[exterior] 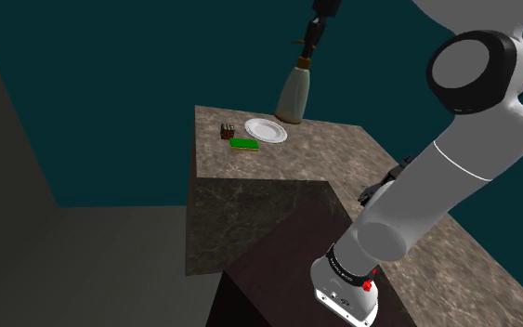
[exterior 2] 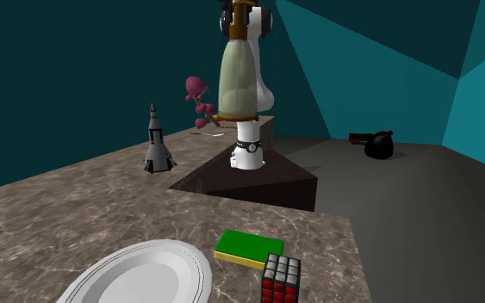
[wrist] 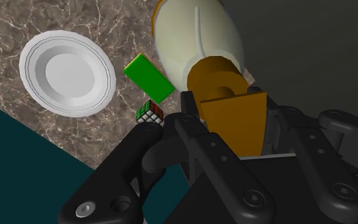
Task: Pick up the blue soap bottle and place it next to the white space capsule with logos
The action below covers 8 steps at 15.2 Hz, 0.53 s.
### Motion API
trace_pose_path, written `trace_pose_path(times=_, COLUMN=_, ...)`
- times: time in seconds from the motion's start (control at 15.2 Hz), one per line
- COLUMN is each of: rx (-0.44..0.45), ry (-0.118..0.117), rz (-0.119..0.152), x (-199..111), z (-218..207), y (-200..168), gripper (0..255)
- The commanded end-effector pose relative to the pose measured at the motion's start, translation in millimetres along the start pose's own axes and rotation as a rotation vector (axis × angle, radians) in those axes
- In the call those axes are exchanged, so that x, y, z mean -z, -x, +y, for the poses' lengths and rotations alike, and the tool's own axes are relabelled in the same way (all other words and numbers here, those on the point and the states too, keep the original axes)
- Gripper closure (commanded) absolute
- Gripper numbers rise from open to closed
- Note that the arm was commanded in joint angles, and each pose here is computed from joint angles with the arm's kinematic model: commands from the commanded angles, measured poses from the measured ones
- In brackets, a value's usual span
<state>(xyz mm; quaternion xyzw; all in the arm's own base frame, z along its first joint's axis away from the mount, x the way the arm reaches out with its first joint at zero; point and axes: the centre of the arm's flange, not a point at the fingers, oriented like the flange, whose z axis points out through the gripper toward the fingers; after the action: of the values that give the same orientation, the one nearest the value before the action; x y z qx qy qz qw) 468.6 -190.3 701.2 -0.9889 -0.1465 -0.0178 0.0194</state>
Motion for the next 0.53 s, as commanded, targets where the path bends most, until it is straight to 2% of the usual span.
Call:
trace_pose_path(times=0.0, rx=0.0, ry=0.0, rz=0.0, x=11.6, z=0.5, y=-0.9, gripper=255)
trace_pose_path(times=0.46, rx=0.0, ry=0.0, rz=0.0, x=48.5, z=-0.8, y=-2.4, gripper=255)
